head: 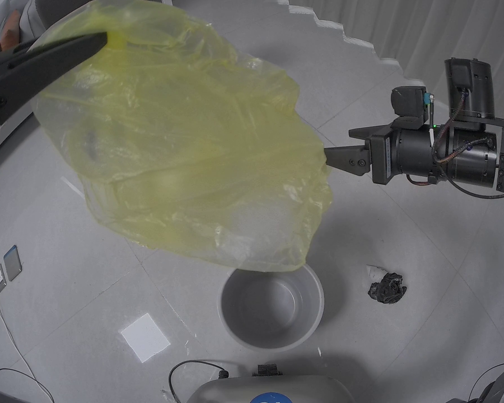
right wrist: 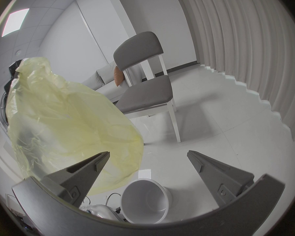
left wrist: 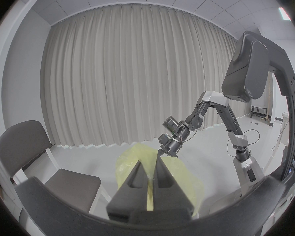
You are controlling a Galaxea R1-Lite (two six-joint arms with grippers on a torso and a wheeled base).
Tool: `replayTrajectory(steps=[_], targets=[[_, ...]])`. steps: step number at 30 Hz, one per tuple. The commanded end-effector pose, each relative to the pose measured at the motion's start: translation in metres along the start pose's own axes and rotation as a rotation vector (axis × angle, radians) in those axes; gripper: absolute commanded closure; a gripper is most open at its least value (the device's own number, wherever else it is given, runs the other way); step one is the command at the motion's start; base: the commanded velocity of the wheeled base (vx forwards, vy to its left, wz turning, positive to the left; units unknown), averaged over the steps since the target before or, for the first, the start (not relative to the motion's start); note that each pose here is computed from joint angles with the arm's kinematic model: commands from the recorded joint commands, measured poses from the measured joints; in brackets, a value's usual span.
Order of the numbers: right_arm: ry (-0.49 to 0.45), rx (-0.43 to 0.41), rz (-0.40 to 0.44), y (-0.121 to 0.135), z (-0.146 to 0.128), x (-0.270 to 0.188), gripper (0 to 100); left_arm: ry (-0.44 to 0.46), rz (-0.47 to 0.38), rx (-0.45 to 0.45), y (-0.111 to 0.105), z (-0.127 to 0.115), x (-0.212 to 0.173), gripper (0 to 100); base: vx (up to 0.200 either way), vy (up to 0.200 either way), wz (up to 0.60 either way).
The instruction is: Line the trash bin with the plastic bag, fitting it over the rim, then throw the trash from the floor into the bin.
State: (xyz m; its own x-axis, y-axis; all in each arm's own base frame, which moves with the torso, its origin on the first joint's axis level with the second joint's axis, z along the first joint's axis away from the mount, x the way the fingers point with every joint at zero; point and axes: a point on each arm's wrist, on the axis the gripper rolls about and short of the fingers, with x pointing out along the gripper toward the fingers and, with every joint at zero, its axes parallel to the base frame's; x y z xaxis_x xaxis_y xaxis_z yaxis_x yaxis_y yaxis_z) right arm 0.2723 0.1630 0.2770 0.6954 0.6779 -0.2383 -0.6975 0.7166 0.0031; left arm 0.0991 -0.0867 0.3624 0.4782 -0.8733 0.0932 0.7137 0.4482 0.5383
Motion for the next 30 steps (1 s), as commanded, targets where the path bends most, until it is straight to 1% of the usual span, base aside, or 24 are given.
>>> replayTrajectory(steps=[1, 3, 6, 12, 13, 18, 23, 27, 30], targets=[[0.009, 0.009, 0.004, -0.006, -0.001, 0.025, 0, -0.006, -0.003, 0.001, 0.000, 0.001, 0.000, 100, 0.000, 0.000, 0.00], [-0.013, 0.003, 0.004, -0.006, 0.006, 0.028, 0, -0.005, -0.004, 0.000, -0.001, 0.001, -0.001, 100, 0.000, 0.000, 0.00], [-0.021, 0.001, 0.016, -0.004, 0.009, 0.031, 0, -0.005, -0.006, 0.001, -0.001, 0.000, -0.001, 100, 0.000, 0.000, 0.00], [0.020, 0.003, 0.043, 0.004, -0.003, 0.039, 0, 0.004, -0.008, -0.003, -0.001, -0.002, 0.002, 100, 0.000, 0.000, 0.00], [0.044, 0.006, 0.053, 0.007, -0.010, 0.043, 0, 0.004, -0.008, -0.003, -0.001, -0.002, 0.002, 100, 0.000, 0.000, 0.00], [0.100, 0.008, 0.085, 0.019, -0.026, 0.040, 0, 0.006, -0.005, -0.003, -0.001, -0.002, 0.002, 100, 0.000, 0.000, 0.00], [0.115, 0.006, 0.109, 0.029, -0.031, 0.036, 0, 0.004, -0.006, -0.004, -0.001, -0.002, 0.002, 100, 0.000, 0.000, 0.00], [0.093, 0.002, 0.113, 0.029, -0.027, 0.037, 0, 0.004, -0.006, -0.004, -0.001, -0.002, 0.002, 100, 0.000, 0.000, 0.00], [0.035, 0.008, 0.144, 0.042, -0.017, 0.031, 0, 0.005, 0.001, -0.004, 0.000, -0.001, 0.002, 100, 0.000, 0.000, 0.00]])
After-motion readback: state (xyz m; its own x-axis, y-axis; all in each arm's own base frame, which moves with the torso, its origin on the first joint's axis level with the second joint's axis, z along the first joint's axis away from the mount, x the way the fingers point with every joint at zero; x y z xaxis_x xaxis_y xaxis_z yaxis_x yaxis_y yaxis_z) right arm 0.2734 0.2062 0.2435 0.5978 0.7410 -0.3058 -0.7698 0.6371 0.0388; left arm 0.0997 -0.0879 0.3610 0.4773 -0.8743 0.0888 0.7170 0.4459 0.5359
